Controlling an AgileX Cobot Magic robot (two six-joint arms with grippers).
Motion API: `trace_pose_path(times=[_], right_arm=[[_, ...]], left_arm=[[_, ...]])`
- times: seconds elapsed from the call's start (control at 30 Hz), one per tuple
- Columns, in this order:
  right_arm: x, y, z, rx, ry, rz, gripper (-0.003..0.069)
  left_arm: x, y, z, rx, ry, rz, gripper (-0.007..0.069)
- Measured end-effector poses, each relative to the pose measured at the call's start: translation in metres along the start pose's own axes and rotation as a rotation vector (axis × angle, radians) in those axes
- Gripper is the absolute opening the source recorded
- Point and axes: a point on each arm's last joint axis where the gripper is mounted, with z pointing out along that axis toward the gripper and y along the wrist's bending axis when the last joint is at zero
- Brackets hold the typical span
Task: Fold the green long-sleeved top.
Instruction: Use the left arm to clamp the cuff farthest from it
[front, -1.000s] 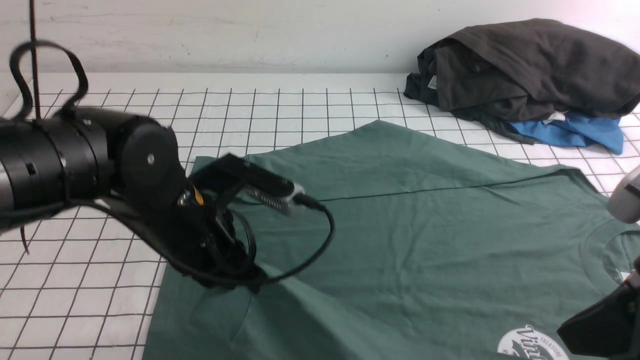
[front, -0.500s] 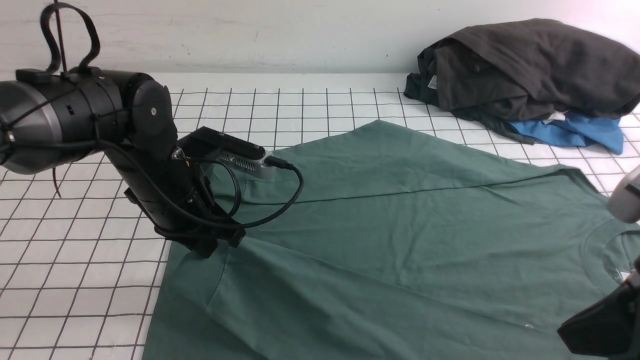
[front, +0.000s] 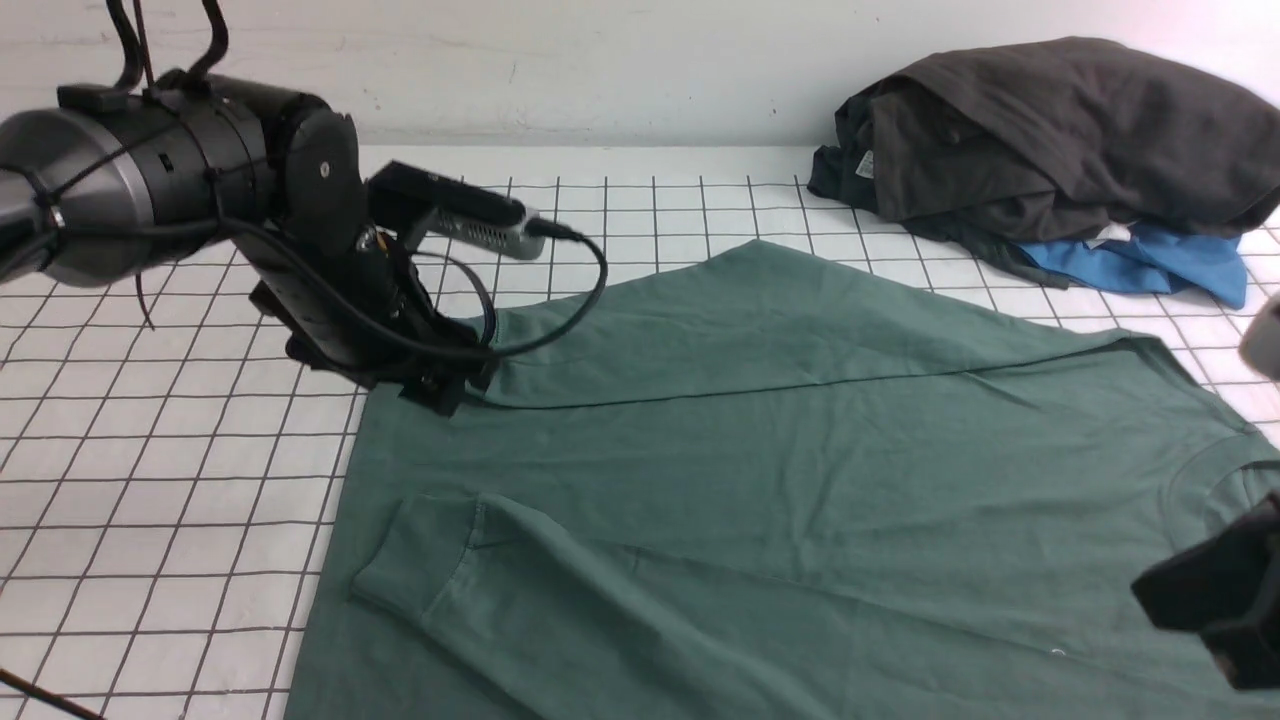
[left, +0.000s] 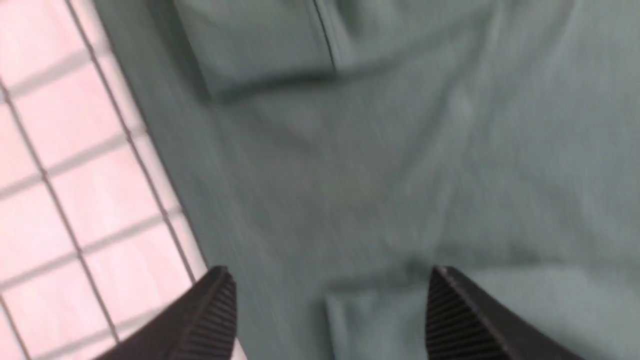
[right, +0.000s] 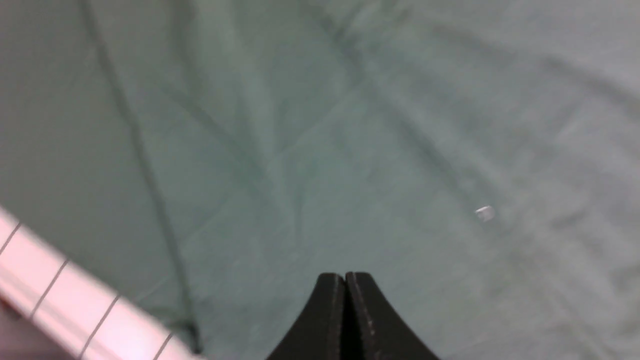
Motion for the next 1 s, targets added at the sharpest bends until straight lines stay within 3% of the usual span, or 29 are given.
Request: trace_pose_path(times=[0.13,0.3,0.63,0.8,1.0], right_arm=[[-0.018,-0.009,-0.001,0.059,-0.003,0.033,-0.0014],[-0.026,-0.014,0.011,0.057,0.038,0.053,-0.0014],[-0.029,-0.017,0.025,0.038,0.082,0.069,-0.0014],[-0.029,-0.017,0.025,0.036,0.082,0.070,-0.0014],[-0.029,-0.016,0.025,0.035,0.082,0.069,-0.0014]], left_arm=[[-0.019,0.021,0.015,-0.007,-0.019,-0.099,0.0499],[-0.029,0.042,0.052,0.010,0.016,-0.184,0.0499],[-0.042,0.048,0.110,0.050,0.017,-0.248,0.0487],[-0.043,0.048,0.116,0.050,0.012,-0.250,0.0375],[-0.043,0.047,0.115,0.062,0.015,-0.261,0.0081]])
